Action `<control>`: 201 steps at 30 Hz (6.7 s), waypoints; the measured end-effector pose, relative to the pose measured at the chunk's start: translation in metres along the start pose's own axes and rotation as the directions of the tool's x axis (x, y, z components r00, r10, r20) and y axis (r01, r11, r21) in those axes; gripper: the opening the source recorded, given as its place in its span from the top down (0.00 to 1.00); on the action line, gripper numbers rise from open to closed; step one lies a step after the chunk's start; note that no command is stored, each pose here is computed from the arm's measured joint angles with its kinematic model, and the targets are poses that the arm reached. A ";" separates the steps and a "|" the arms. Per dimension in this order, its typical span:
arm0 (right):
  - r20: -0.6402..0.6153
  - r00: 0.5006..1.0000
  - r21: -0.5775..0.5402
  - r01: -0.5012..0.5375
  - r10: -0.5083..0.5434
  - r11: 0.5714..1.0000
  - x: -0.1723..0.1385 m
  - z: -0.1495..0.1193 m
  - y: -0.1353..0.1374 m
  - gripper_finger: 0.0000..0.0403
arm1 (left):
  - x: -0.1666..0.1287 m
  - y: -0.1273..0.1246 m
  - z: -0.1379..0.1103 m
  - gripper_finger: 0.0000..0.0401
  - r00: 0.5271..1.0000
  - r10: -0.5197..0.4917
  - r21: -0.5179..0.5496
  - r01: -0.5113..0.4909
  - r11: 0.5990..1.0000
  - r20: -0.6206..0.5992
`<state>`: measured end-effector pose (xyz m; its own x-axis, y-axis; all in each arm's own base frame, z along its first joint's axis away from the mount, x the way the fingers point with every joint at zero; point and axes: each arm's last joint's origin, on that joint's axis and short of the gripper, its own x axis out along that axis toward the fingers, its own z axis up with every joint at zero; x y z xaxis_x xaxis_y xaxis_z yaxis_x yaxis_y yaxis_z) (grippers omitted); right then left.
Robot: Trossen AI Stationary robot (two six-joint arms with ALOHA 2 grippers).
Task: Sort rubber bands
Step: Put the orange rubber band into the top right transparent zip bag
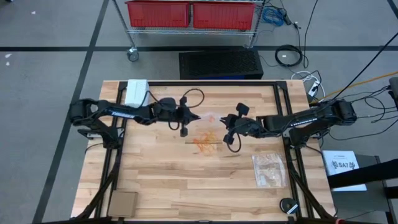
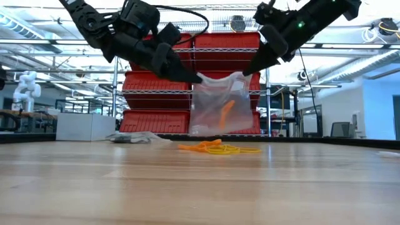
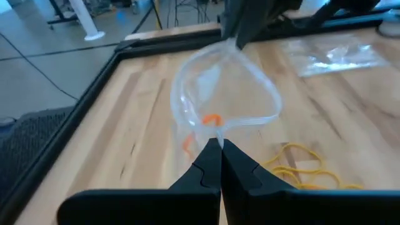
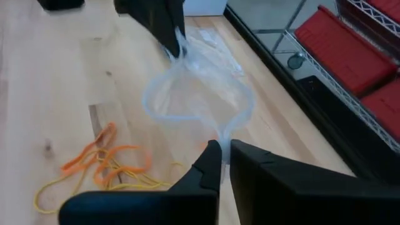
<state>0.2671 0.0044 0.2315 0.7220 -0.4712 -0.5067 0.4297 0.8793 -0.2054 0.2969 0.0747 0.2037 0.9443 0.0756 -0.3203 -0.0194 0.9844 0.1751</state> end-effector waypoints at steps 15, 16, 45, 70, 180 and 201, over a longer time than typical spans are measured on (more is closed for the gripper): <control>0.035 0.984 0.148 -0.180 0.177 0.972 -0.024 0.006 0.003 0.60 | -0.006 0.016 0.000 1.00 0.988 0.153 0.012 -0.153 0.988 -0.023; 0.020 0.977 0.151 -0.214 0.213 0.965 -0.022 0.004 0.008 0.58 | -0.007 0.018 -0.001 1.00 0.986 0.162 0.010 -0.162 0.987 -0.027; -0.249 0.934 -0.211 -0.311 0.257 0.927 0.099 -0.046 0.081 0.60 | -0.009 0.026 -0.008 1.00 0.983 0.165 -0.004 -0.166 0.986 -0.081; -0.109 0.994 -0.286 -0.051 0.020 0.957 0.035 0.057 0.056 1.00 | -0.009 0.025 -0.009 1.00 0.986 0.139 -0.007 -0.140 0.990 -0.095; 0.061 0.965 0.163 -0.263 0.256 0.951 0.041 -0.017 0.043 0.46 | -0.099 0.015 -0.020 1.00 0.891 -0.001 0.002 -0.001 1.000 0.453; -0.285 0.942 0.091 -0.157 0.177 0.983 0.136 0.001 0.103 0.46 | -0.100 0.015 -0.020 1.00 0.888 0.004 0.004 -0.007 1.000 0.460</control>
<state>0.4102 0.0311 0.1425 0.6018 -0.2684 -0.7522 0.3580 0.9326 -0.0463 0.1959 0.0852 0.2200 0.9895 -0.0023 0.1442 -0.0242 0.9831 0.1813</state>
